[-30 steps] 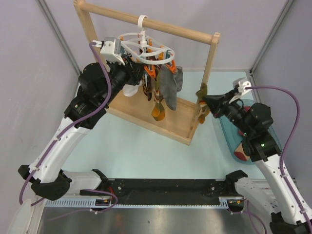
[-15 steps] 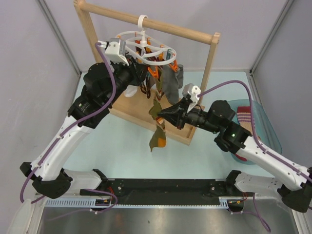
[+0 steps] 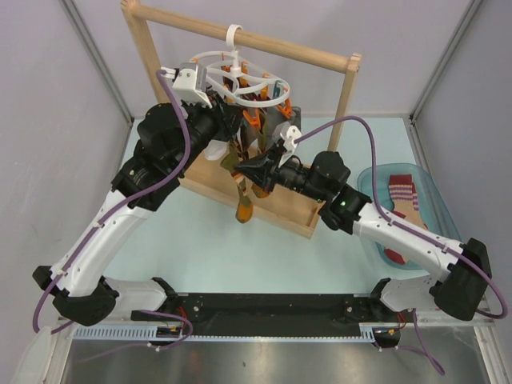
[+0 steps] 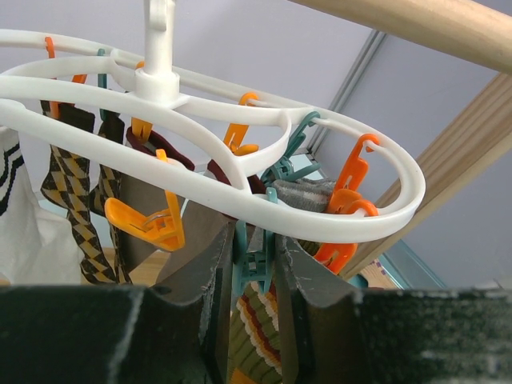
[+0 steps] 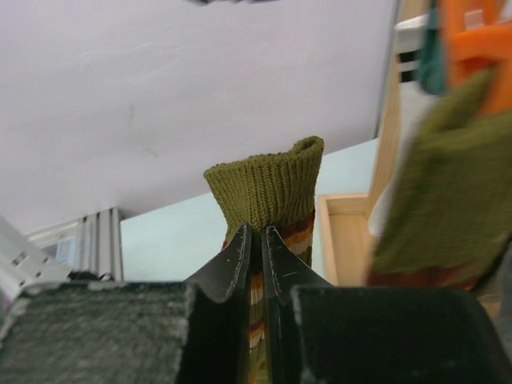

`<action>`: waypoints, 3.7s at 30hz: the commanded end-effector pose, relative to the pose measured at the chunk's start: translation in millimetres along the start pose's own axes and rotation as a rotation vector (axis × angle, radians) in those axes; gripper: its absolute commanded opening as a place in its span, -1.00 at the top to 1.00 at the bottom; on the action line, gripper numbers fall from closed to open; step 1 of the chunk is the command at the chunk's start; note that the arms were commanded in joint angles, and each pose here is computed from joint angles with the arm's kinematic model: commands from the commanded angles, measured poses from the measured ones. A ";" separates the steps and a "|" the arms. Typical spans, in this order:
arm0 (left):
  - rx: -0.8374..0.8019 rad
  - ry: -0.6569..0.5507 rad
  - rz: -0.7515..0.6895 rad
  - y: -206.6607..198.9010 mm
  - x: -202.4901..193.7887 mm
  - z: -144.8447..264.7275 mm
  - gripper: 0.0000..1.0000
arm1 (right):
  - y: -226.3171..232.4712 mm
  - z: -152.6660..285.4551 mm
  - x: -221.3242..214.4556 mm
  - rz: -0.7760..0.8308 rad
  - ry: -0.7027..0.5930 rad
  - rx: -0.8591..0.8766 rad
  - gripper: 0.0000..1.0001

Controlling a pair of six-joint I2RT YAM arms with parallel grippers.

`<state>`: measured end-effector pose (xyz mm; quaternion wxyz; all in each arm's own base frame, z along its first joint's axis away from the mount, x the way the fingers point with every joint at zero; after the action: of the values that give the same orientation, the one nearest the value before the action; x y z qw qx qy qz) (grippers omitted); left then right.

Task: Clip the socks to the hanger
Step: Clamp the sock onto the hanger, then reset both arms

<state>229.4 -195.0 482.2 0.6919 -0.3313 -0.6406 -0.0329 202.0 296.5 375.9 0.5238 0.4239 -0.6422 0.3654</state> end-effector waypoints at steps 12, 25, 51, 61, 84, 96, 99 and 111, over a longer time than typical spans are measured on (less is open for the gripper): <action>-0.040 -0.037 0.009 -6.1 9.9 13.2 0.99 | -49.7 -7.1 41.0 0.031 -0.209 -0.172 1.00; -0.041 -0.025 0.010 -5.4 6.3 12.3 0.99 | -53.3 -2.2 50.7 0.038 -0.245 -0.184 1.00; -0.094 0.001 0.035 -11.1 2.6 9.9 0.99 | -55.2 -3.7 62.3 0.027 -0.298 -0.159 1.00; -0.094 0.000 0.036 -11.1 2.5 9.6 0.78 | -54.5 -4.9 66.0 0.022 -0.310 -0.150 1.00; 0.008 -0.099 -0.046 7.7 27.7 67.9 -0.93 | -36.5 44.0 95.9 0.042 -0.235 -0.235 -0.57; 0.277 -0.245 -0.143 71.5 7.8 168.0 -1.00 | -33.0 185.3 93.1 0.081 0.088 -0.868 -0.96; 0.309 -0.286 -0.136 85.8 -2.9 192.6 -1.00 | -30.7 225.9 93.0 0.086 0.124 -1.070 -0.99; 0.432 -0.281 -0.073 117.4 -41.7 226.3 -0.99 | -18.6 296.3 68.7 0.061 0.109 -1.383 -1.00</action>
<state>84.4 -12.9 395.9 0.6425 -0.1691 -0.7406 0.1009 108.5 19.0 406.9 0.6805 0.0033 -0.7303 -0.0597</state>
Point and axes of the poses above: each gripper's point midway between its finger pads, its own z axis back along the fingers, its own y axis along the line the jaws close on, x = y × z, the point moved 9 cm from there along z, back along the fingers, and after that the axes turned 6 degrees about z, right-handed, at the moved point
